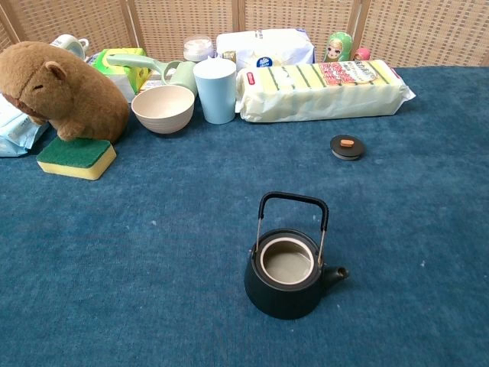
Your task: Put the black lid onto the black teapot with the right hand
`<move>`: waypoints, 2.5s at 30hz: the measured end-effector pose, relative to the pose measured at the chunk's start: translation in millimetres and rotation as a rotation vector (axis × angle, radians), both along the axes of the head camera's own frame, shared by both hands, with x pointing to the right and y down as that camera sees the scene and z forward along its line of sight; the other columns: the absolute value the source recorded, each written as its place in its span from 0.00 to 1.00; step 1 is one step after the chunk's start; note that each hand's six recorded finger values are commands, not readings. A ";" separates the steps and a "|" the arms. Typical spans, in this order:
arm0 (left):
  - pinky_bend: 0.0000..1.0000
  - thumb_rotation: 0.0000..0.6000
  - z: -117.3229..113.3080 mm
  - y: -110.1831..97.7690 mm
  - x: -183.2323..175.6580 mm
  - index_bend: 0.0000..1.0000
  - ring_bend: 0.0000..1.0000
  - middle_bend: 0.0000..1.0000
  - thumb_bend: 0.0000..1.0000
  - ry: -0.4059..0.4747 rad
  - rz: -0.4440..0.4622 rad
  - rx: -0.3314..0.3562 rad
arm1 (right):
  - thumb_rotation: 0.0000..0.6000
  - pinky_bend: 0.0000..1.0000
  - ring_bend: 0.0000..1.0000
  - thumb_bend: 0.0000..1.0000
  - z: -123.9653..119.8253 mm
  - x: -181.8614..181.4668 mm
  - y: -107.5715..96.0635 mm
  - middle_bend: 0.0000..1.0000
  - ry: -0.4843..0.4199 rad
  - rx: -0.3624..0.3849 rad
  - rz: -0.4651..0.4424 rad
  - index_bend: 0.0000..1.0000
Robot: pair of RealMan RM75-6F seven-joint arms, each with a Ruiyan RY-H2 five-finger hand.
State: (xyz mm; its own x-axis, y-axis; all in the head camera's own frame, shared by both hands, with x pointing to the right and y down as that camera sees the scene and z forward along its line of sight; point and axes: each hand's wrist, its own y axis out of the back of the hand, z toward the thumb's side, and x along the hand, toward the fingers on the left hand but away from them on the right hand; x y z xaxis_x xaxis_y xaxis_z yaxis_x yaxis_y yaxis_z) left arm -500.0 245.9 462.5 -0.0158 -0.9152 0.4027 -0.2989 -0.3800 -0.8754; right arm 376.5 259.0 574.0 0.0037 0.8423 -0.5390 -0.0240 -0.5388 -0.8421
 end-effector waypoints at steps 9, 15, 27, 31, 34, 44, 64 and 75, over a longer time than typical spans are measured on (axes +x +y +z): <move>0.00 1.00 -0.9 0.2 -0.7 0.00 0.00 0.00 0.07 0.002 -0.002 0.003 | 1.00 0.00 0.00 0.06 -4.1 1.8 -5.6 0.00 0.012 0.060 0.009 0.02; 0.00 1.00 -1.4 -0.7 -0.9 0.00 0.00 0.00 0.07 0.004 -0.003 0.005 | 1.00 0.00 0.00 0.06 -3.8 -2.1 -8.6 0.00 -0.028 0.108 0.005 0.02; 0.00 1.00 -1.7 -3.4 -5.1 0.00 0.00 0.00 0.07 0.001 -0.029 0.009 | 1.00 0.00 0.00 0.06 25.2 -44.6 -51.6 0.00 -0.133 0.038 -0.141 0.12; 0.00 1.00 1.4 -5.4 -5.1 0.00 0.00 0.00 0.07 -0.005 -0.033 -0.002 | 1.00 0.00 0.00 0.06 40.2 -68.3 -73.8 0.00 -0.195 -0.018 -0.184 0.18; 0.00 1.00 4.2 -7.6 -4.7 0.00 0.00 0.00 0.07 -0.009 -0.037 -0.010 | 1.00 0.00 0.00 0.06 53.6 -88.2 -93.2 0.00 -0.236 -0.059 -0.206 0.19; 0.00 1.00 9.6 -12.7 -4.2 0.00 0.00 0.00 0.07 -0.015 -0.047 -0.030 | 1.00 0.00 0.00 0.06 98.2 -137.6 -152.2 0.00 -0.278 -0.123 -0.166 0.22; 0.00 1.00 9.2 -15.9 -12.0 0.00 0.00 0.00 0.07 -0.002 -0.077 -0.033 | 1.00 0.00 0.00 0.06 156.2 -157.2 -206.2 0.00 -0.216 -0.210 0.002 0.26; 0.00 1.00 12.6 -19.1 -11.4 0.00 0.00 0.00 0.07 -0.007 -0.078 -0.045 | 1.00 0.00 0.00 0.06 171.0 -158.2 -204.9 0.00 -0.177 -0.242 0.001 0.29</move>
